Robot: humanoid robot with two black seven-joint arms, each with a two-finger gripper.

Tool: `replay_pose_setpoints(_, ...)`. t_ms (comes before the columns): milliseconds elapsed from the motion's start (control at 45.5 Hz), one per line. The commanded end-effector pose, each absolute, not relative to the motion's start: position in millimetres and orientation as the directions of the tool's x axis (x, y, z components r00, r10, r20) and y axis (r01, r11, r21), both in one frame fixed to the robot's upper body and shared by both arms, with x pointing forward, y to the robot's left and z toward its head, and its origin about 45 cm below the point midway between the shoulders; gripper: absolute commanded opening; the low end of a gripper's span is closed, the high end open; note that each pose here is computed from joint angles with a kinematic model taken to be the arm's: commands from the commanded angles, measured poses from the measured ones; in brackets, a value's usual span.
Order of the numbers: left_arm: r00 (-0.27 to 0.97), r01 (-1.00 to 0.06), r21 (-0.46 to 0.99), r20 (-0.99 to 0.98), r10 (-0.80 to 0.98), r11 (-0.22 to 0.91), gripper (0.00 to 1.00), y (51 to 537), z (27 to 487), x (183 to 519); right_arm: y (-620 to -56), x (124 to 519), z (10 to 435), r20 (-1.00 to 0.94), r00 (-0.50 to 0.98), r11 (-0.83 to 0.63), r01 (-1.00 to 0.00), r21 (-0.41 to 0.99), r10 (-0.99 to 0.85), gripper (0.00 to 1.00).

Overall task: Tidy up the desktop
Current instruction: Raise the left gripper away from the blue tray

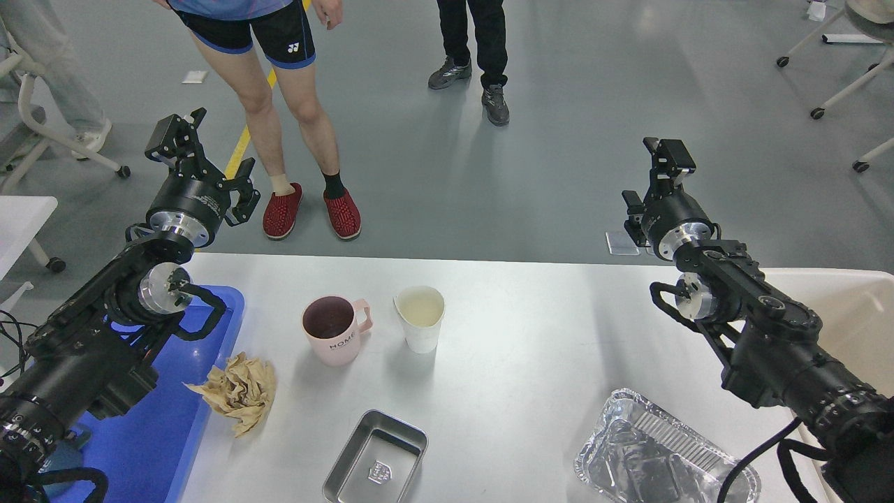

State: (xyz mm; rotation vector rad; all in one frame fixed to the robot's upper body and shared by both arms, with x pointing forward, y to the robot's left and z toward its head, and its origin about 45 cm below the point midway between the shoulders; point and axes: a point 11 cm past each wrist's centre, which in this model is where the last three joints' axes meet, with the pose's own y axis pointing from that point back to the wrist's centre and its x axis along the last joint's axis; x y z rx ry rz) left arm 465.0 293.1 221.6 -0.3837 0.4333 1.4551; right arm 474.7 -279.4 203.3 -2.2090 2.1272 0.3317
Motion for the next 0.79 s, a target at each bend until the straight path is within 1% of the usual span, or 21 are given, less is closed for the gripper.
replay_pose_setpoints(0, 0.068, -0.996, 0.009, -0.510, 0.858, 0.084, 0.97, 290, 220, 464, -277, 477, 207, -0.195, 0.030, -0.050, -0.994, 0.100, -0.980, 1.00)
replay_pose_setpoints(198, 0.077, -0.997, -0.013, -0.523, 0.849, 0.082, 0.97, 283, 224, 467, -278, 475, 204, -0.195, 0.026, -0.047, -0.993, 0.106, -0.981, 1.00)
replay_pose_setpoints(307, 0.076, -0.996, -0.004, -0.536, 0.841, 0.087, 0.97, 269, 216, 467, -275, 474, 202, -0.198, 0.025, -0.048, -0.993, 0.111, -0.980, 1.00)
replay_pose_setpoints(439, 0.057, -0.998, -0.009, -0.539, 0.840, 0.061, 0.97, 268, 215, 472, -270, 474, 199, -0.206, 0.029, -0.054, -0.992, 0.116, -0.978, 1.00)
replay_pose_setpoints(615, 0.078, -0.996, -0.009, -0.529, 0.845, 0.086, 0.97, 265, 217, 469, -264, 474, 198, -0.213, 0.034, -0.060, -0.991, 0.117, -0.976, 1.00)
replay_pose_setpoints(769, 0.117, -0.991, 0.010, -0.451, 0.885, 0.136, 0.97, 288, 236, 467, -264, 474, 199, -0.214, 0.036, -0.062, -0.991, 0.116, -0.976, 1.00)
